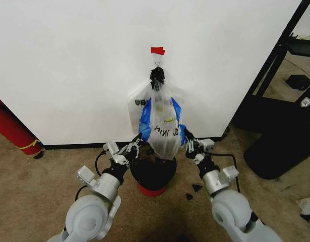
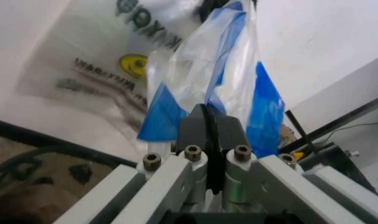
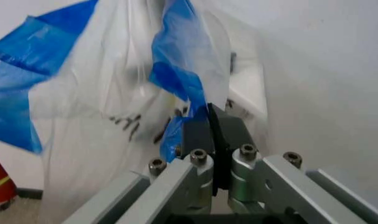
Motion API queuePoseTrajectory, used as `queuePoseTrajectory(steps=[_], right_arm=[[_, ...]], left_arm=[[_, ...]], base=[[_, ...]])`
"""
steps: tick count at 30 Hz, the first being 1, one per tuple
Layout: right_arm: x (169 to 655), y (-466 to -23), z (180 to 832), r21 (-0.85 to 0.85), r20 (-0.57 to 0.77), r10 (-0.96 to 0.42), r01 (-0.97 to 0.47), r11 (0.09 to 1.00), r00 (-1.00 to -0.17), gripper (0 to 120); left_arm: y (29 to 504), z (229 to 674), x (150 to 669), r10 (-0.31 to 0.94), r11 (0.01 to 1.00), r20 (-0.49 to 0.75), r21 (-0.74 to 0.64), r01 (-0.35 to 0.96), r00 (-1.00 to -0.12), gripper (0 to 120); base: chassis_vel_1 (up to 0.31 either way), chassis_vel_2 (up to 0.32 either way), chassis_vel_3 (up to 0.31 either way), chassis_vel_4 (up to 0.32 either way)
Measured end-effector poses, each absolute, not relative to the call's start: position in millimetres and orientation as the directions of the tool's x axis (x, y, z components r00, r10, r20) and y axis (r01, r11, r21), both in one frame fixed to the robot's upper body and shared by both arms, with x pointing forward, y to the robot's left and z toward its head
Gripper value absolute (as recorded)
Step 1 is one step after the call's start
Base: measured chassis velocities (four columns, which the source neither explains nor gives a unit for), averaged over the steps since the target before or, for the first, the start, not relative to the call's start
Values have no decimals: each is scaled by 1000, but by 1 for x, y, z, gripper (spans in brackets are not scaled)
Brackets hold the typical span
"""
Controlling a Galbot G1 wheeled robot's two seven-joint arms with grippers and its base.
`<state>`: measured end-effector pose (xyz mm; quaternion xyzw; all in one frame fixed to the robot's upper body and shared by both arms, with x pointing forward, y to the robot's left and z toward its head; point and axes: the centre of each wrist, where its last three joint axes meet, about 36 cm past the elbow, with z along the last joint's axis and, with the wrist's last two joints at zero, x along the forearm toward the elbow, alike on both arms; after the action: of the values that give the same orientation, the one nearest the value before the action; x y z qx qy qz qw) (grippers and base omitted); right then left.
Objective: Pick up the garbage bag from the wall and place it over the trash bin.
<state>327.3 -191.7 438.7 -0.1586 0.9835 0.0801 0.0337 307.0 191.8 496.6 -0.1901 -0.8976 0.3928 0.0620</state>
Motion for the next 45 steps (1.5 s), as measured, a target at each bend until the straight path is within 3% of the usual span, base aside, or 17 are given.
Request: queuePoseTrajectory(steps=[18, 30, 45], right_arm=[[277, -199, 451, 175, -113, -265, -281, 943, -958, 0], [295, -210, 527, 220, -319, -295, -373, 901, -901, 0], [312, -190, 539, 331, -322, -378, -477, 814, -868, 0]], left_arm=[[198, 508, 274, 368, 640, -39, -714, 283, -929, 0], [214, 557, 280, 379, 673, -210, -605, 425, -901, 0], [227, 562, 283, 361, 715, -207, -565, 412, -909, 0]], base=[[0, 0, 0, 0], [0, 0, 0, 0], [0, 0, 0, 0]])
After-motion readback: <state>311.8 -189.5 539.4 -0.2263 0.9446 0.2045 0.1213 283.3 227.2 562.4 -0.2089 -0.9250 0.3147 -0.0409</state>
